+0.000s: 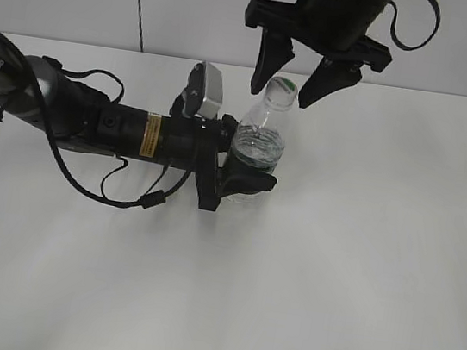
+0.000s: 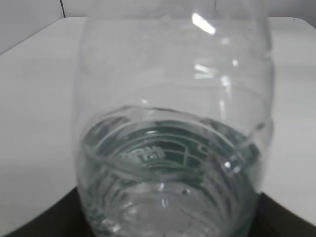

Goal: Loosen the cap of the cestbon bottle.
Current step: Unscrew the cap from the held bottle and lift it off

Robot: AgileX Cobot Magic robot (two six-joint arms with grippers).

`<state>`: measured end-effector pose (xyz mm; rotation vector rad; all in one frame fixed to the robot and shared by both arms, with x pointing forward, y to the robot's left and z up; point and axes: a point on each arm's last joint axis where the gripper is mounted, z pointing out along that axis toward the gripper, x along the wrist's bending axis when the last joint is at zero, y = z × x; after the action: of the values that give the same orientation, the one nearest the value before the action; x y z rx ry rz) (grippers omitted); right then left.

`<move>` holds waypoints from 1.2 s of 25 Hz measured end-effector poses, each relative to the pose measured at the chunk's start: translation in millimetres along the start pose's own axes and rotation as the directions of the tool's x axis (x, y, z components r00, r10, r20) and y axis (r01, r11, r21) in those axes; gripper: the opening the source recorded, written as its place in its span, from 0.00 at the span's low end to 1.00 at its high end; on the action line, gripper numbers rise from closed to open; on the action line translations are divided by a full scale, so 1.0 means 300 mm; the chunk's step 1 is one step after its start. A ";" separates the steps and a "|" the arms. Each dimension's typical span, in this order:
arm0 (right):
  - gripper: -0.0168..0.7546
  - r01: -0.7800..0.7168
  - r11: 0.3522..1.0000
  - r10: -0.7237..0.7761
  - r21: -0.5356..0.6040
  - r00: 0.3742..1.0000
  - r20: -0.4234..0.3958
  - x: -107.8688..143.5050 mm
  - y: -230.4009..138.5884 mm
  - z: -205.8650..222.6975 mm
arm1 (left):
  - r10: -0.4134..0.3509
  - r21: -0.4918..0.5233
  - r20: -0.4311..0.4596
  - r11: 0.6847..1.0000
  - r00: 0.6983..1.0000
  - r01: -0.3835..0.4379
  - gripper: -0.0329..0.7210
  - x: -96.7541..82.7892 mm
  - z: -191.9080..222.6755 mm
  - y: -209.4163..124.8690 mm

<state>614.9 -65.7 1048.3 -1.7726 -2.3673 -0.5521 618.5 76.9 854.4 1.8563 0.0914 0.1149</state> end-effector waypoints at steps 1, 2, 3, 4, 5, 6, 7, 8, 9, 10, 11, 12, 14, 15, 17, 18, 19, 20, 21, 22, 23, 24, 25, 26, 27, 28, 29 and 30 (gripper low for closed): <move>0.66 0.001 1.000 -0.001 -0.003 1.000 0.000 0.001 -0.001 -0.005 | 0.000 0.000 0.000 1.000 1.000 0.000 0.59 0.000 0.000 0.000; 0.66 0.002 1.000 -0.002 -0.006 1.000 -0.001 0.002 -0.001 -0.009 | 0.000 0.000 0.000 1.000 1.000 0.000 0.59 0.000 0.000 0.000; 0.66 0.002 1.000 -0.002 -0.006 1.000 -0.001 0.002 -0.001 -0.010 | 0.000 0.000 0.000 1.000 1.000 0.000 0.59 0.000 0.000 0.000; 0.66 0.002 1.000 -0.002 -0.007 1.000 -0.001 0.003 -0.001 -0.012 | 0.000 0.001 -0.001 1.000 1.000 0.000 0.59 0.000 0.000 0.000; 0.66 0.003 1.000 -0.003 -0.008 1.000 -0.001 0.003 -0.001 -0.013 | 0.000 0.002 -0.001 1.000 1.000 0.000 0.59 0.000 0.000 0.000; 0.66 0.003 1.000 -0.003 -0.009 1.000 -0.002 0.004 -0.002 -0.015 | 0.000 0.002 -0.002 1.000 1.000 0.000 0.59 0.001 0.000 -0.001; 0.66 0.003 1.000 -0.003 -0.011 1.000 -0.002 0.004 -0.002 -0.017 | 0.000 0.003 -0.002 1.000 1.000 0.000 0.59 0.001 0.000 -0.001; 0.66 0.004 1.000 -0.004 -0.012 1.000 -0.002 0.005 -0.002 -0.020 | 0.000 0.003 -0.002 1.000 1.000 0.000 0.59 0.001 0.000 -0.001; 0.66 0.004 1.000 -0.004 -0.014 1.000 -0.003 0.006 -0.003 -0.023 | 0.000 0.004 -0.003 1.000 1.000 0.000 0.59 0.001 0.000 -0.001; 0.66 0.005 1.000 -0.005 -0.016 1.000 -0.003 0.006 -0.003 -0.026 | 0.000 0.004 -0.003 1.000 1.000 0.000 0.59 0.001 0.000 -0.001; 0.66 0.005 1.000 -0.005 -0.017 1.000 -0.003 0.007 -0.003 -0.027 | 0.000 0.005 -0.003 1.000 1.000 0.000 0.59 0.001 0.000 -0.001; 0.66 0.005 1.000 -0.005 -0.017 1.000 -0.004 0.007 -0.003 -0.027 | 0.000 0.005 -0.003 1.000 1.000 0.000 0.59 0.001 0.000 -0.001; 0.66 0.005 1.000 -0.005 -0.017 1.000 -0.004 0.007 -0.003 -0.027 | 0.000 0.005 -0.003 1.000 1.000 0.000 0.59 0.001 0.000 -0.002; 0.66 0.005 1.000 -0.005 -0.017 1.000 -0.004 0.007 -0.003 -0.027 | 0.000 0.006 -0.004 1.000 1.000 0.000 0.59 0.001 0.000 -0.002; 0.66 0.005 1.000 -0.005 -0.017 1.000 -0.004 0.007 -0.003 -0.027 | 0.000 0.006 -0.004 1.000 1.000 0.000 0.59 0.001 0.000 -0.002; 0.66 0.006 1.000 -0.006 -0.017 1.000 -0.003 0.007 -0.003 -0.027 | 0.000 0.006 -0.004 1.000 1.000 0.000 0.59 0.001 0.000 -0.002; 0.66 0.006 1.000 -0.006 -0.017 1.000 -0.003 0.007 -0.003 -0.027 | 0.000 0.006 -0.004 1.000 1.000 0.000 0.59 0.001 0.000 -0.002; 0.66 0.006 1.000 -0.006 -0.017 1.000 -0.003 0.007 -0.003 -0.027 | 0.000 0.006 -0.004 1.000 1.000 0.000 0.59 0.001 0.000 -0.002; 0.66 0.007 1.000 -0.007 -0.017 1.000 -0.003 0.007 -0.003 -0.027 | 0.000 0.006 -0.004 1.000 1.000 0.000 0.59 0.001 0.000 -0.002; 0.66 0.008 1.000 -0.008 -0.017 1.000 -0.003 0.007 -0.003 -0.027 | 0.000 0.006 -0.004 1.000 1.000 0.000 0.59 0.001 0.000 -0.002; 0.66 0.008 1.000 -0.008 -0.017 1.000 -0.003 0.007 -0.003 -0.027 | 0.000 0.006 -0.004 1.000 1.000 0.000 0.59 0.001 0.000 -0.002; 0.65 0.008 1.000 -0.008 -0.017 1.000 -0.003 0.007 -0.003 -0.027 | 0.000 0.006 -0.004 1.000 1.000 0.000 0.59 0.001 0.000 -0.002; 0.63 0.009 1.000 -0.009 -0.017 1.000 -0.003 0.007 -0.003 -0.027 | 0.000 0.006 -0.004 1.000 1.000 0.000 0.59 0.001 0.000 -0.002; 0.61 0.010 1.000 -0.010 -0.017 1.000 -0.003 0.007 -0.003 -0.027 | 0.000 0.006 -0.004 1.000 1.000 0.000 0.59 0.001 0.000 -0.002; 0.58 0.010 1.000 -0.010 -0.017 1.000 -0.003 0.007 -0.003 -0.027 | 0.000 0.006 -0.004 1.000 1.000 0.000 0.59 0.001 0.000 -0.002; 0.55 0.010 1.000 -0.010 -0.017 1.000 -0.003 0.007 -0.003 -0.027 | 0.000 0.006 -0.004 1.000 1.000 0.000 0.59 0.001 0.000 -0.002; 0.53 0.010 1.000 -0.010 -0.017 1.000 -0.003 0.007 -0.003 -0.027 | 0.000 0.006 -0.004 1.000 1.000 0.000 0.59 0.001 0.000 -0.002; 0.51 0.010 1.000 -0.010 -0.017 1.000 -0.003 0.007 -0.003 -0.027 | 0.000 0.006 -0.004 1.000 1.000 0.000 0.59 0.001 0.000 -0.002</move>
<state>612.4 -67.1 1056.4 -1.7665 -2.3772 -0.5780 618.8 77.1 853.9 1.8619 0.0946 0.1184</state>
